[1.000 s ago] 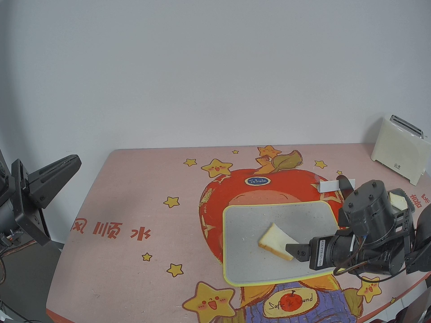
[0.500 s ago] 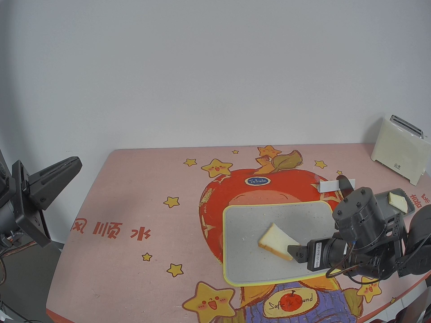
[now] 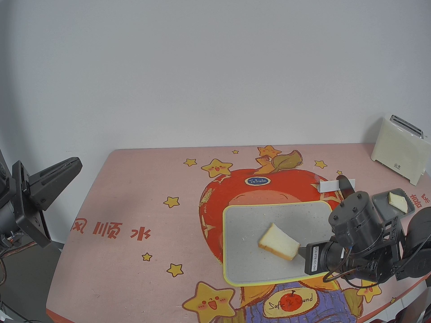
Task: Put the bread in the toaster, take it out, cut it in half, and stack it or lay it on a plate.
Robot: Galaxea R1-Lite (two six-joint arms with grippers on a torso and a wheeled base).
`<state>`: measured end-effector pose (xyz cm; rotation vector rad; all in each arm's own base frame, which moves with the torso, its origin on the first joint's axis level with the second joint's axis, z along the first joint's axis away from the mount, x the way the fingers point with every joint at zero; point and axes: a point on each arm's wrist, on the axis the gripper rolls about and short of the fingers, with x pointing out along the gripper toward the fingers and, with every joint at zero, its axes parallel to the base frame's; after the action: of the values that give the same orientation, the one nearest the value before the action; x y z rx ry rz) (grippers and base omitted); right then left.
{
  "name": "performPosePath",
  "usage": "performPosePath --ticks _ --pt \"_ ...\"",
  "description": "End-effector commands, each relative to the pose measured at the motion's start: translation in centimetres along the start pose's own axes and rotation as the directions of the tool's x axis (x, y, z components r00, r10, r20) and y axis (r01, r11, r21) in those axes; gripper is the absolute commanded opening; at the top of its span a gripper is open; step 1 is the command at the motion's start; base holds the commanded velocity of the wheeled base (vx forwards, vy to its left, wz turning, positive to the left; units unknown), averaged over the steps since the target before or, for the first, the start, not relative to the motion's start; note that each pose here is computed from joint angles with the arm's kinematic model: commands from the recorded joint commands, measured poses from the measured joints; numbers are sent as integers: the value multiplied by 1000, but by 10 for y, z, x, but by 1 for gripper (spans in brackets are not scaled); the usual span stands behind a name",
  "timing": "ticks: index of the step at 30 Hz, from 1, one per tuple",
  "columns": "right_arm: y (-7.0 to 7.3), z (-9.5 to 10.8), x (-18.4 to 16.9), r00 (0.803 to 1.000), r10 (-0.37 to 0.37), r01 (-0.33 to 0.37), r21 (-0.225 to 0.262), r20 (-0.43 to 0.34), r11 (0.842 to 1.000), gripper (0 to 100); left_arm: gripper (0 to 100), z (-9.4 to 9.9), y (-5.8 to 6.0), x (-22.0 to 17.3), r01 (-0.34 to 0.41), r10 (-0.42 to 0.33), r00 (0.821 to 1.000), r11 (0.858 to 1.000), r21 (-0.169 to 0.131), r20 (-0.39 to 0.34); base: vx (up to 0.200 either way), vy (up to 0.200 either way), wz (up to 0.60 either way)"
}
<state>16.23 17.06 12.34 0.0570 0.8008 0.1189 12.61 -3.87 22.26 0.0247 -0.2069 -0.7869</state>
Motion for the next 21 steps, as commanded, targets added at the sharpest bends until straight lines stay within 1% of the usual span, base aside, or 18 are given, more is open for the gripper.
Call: performPosePath --ticks 1,12,14,16,21 --pt "2 -3 0 1000 2 -2 -15 -11 1000 0 0 0 0 0 0 0 1000 1000 -1 0 0 0 0" --pt "1 -3 -2 1000 4 -4 -11 0 1000 0 0 -1 0 0 13 -13 1000 1000 -1 -2 0 0 0" --pt "1 -1 -2 999 -27 27 -6 34 1000 0 0 -1 0 0 14 -14 1000 1000 -1 -2 0 0 0" --pt "0 -2 -3 999 -37 38 -10 35 999 0 0 -1 0 0 14 -14 1000 1000 -1 -2 0 0 0" --pt "-5 -4 -8 999 -33 34 -17 39 999 0 0 -1 0 0 14 -14 1000 1000 -1 -3 0 0 0"
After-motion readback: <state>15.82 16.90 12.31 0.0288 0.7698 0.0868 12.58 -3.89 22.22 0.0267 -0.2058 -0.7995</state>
